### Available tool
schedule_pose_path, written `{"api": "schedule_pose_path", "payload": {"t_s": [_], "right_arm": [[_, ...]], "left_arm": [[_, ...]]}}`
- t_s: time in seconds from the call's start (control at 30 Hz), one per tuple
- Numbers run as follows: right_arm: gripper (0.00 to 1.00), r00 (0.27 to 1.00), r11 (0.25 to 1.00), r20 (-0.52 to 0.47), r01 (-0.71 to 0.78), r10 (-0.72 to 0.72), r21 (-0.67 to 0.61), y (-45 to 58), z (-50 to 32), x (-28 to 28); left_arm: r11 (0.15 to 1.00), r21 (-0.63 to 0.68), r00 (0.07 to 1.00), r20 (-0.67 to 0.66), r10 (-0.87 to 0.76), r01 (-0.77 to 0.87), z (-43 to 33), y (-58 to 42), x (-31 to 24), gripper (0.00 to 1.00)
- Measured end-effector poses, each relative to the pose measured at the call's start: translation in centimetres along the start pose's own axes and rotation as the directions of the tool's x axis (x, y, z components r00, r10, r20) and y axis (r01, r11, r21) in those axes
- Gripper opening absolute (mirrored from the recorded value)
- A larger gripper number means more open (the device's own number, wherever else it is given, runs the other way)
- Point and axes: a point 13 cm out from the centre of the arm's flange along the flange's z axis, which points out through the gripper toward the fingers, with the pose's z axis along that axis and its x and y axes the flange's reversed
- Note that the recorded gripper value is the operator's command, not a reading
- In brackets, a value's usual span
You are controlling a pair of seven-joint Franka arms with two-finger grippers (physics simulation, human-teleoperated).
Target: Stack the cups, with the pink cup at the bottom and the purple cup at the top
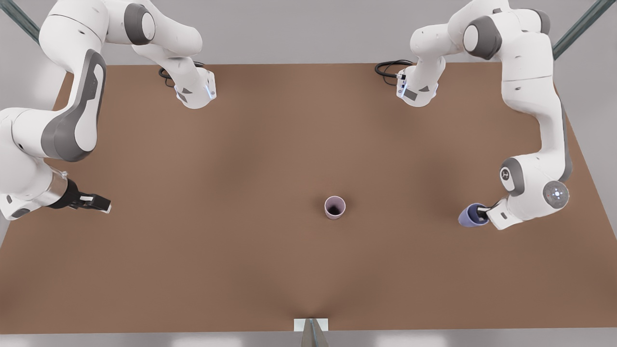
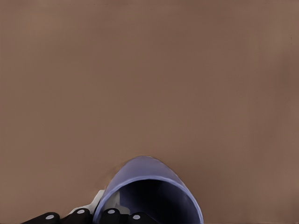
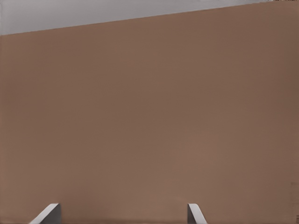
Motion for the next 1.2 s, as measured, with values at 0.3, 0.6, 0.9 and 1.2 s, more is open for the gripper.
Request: {"api": "schedule_pose_path", "payload": {"t_s": [0.3, 0.6, 0.9, 1.2], "right_arm": [[1.00, 0.998, 0.998, 0.001, 0.056, -0.056, 0.000, 0.1, 0.0, 0.0], [1.00, 0.996, 0.996, 0.009, 0.089, -0.089, 0.001, 0.2, -0.4, -0.2], [1.00, 0.994, 0.994, 0.010, 0.111, -0.111, 0.001, 0.4, -0.4, -0.2], [1.00, 0.993, 0.993, 0.014, 0.120, -0.120, 0.002, 0.2, -0.6, -0.3]], "left_arm": [[0.952, 0.208, 0.973, 0.011, 0.229, -0.226, -9.5, -37.4, -7.5, 0.21], [0.980, 0.200, 0.996, -0.085, 0.035, -0.017, -6.0, -44.7, -7.8, 0.21], [0.976, 0.148, 0.987, -0.025, -0.158, 0.160, -4.7, -44.6, -10.2, 0.21], [0.953, 0.118, 0.960, -0.034, -0.277, 0.279, -2.5, -44.3, -10.5, 0.21]]}}
